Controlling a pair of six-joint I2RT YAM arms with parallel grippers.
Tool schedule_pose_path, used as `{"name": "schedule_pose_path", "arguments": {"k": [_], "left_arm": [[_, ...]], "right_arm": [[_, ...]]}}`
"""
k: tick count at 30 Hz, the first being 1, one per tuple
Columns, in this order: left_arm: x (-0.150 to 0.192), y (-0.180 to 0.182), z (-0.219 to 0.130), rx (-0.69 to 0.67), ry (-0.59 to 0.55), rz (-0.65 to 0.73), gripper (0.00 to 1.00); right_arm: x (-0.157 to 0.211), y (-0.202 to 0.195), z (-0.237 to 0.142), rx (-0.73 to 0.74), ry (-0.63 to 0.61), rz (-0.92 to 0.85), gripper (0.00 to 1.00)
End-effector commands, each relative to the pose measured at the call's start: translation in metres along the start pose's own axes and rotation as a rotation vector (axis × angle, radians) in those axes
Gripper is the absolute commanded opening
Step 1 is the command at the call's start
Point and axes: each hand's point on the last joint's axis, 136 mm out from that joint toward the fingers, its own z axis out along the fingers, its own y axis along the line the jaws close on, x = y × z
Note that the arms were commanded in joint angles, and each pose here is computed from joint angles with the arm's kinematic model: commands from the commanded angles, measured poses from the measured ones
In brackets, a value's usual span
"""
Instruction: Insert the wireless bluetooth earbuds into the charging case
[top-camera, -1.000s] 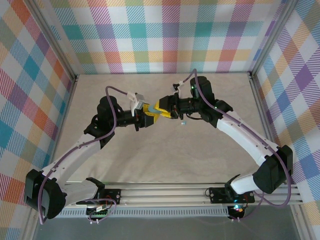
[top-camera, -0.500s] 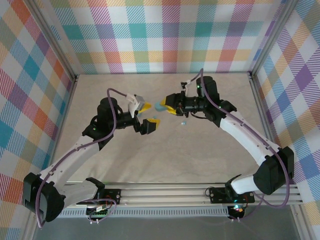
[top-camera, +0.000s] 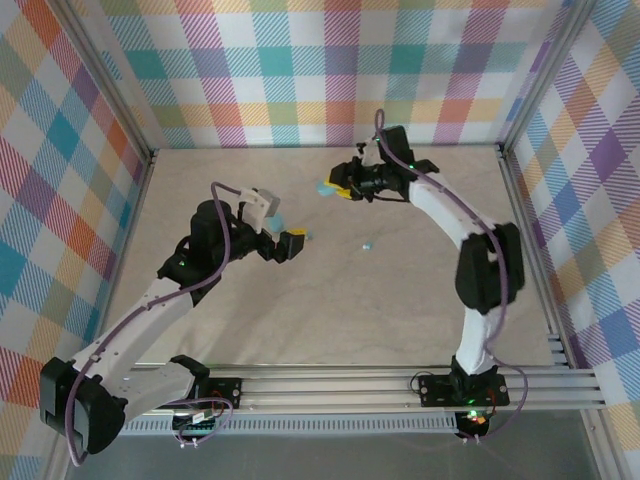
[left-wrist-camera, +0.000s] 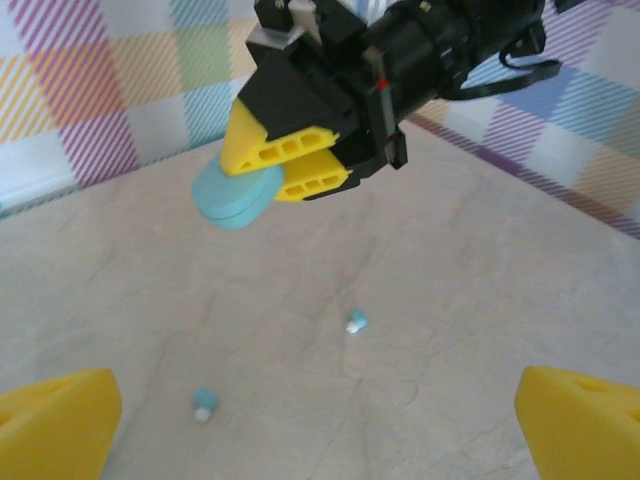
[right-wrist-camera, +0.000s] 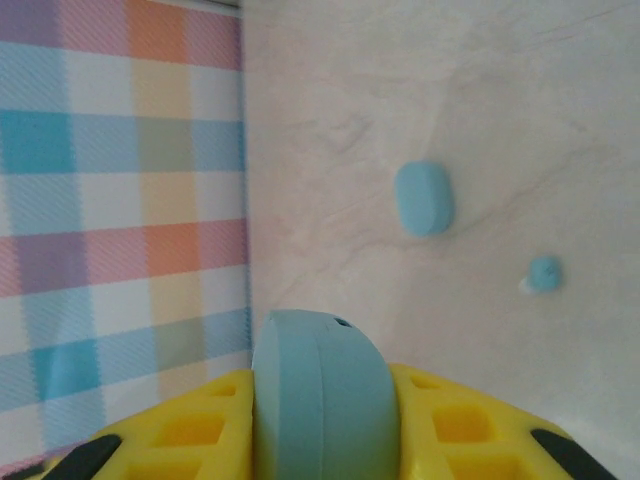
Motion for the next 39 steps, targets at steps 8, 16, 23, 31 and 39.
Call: {"name": "schedule_pose_path", "arguments": {"k": [8,16,23,31,39], "left_arm": [[0.036,0.096,0.006,-0.439,-0.013,-0.258,1.00],[0.059,0.131,0.006,-0.593,0.040,-0.283,1.00],[0.085,0.142,0.009,-0.635,0.122,-0.300,1.00],[0.103,0.150,0.012,-0.674,0.276,-0.340,1.00],[0.122,0.145,0.060,-0.535,0.399,-0.468,0.99]], "right_arm": [[-0.041,-0.106,0.075,0.228,0.026,0.009,0.26],[-0.051,-0.146,0.095,0.275,0.046,0.048,0.26],[-0.051,-0.158,0.087,0.338,0.051,0.020,0.43],[-0.055,-0.143,0.061,0.385,0.029,-0.030,0.60],[-0.054,-0.124,0.024,0.460,-0.010,-0.098,0.68]]}}
